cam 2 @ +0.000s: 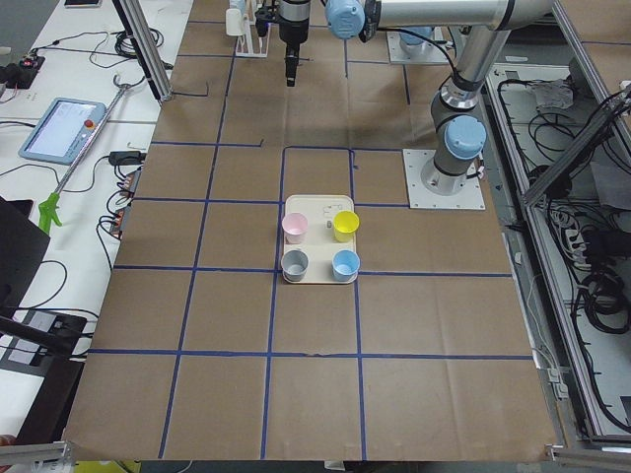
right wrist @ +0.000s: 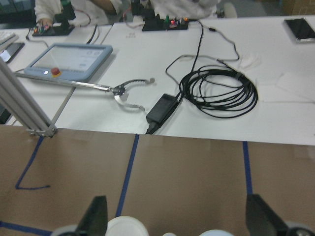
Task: Transfer IKEA cup to right arm and place on rack
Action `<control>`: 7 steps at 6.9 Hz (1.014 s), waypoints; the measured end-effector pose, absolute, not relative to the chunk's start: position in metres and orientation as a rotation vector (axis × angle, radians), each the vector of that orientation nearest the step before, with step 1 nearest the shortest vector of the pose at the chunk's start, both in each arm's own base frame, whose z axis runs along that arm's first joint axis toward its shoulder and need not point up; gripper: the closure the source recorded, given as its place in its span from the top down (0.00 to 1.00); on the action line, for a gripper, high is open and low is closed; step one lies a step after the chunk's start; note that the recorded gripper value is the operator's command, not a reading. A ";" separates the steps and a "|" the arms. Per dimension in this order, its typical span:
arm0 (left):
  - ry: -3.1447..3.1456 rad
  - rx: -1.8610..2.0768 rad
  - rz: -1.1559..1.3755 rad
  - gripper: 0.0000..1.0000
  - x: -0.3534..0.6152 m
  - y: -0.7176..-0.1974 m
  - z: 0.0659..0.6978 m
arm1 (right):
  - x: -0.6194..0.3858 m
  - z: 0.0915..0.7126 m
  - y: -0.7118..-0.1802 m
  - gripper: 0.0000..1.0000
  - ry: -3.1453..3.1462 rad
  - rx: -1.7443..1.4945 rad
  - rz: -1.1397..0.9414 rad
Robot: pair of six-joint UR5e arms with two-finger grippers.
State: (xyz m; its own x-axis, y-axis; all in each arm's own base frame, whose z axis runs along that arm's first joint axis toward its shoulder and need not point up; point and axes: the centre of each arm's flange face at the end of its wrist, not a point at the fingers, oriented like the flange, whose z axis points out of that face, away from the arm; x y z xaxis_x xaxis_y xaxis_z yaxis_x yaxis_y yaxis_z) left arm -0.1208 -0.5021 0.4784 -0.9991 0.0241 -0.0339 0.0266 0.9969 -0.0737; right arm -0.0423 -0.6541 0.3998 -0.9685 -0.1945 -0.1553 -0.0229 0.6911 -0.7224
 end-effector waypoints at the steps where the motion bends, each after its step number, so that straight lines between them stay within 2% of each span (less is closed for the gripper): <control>1: 3.109 0.038 -0.116 1.00 -0.121 -0.502 0.479 | -0.015 0.419 -0.644 1.00 2.716 -0.176 -0.988; 3: 3.119 0.016 -0.117 1.00 -0.122 -0.502 0.478 | 0.057 0.438 -0.621 1.00 2.843 -0.253 -0.684; 5: 3.118 0.008 -0.115 1.00 -0.122 -0.502 0.478 | 0.135 0.425 -0.582 1.00 2.935 -0.390 -0.264; 7: 3.118 0.009 -0.114 1.00 -0.122 -0.502 0.477 | 0.157 0.439 -0.535 1.00 2.987 -0.351 -0.030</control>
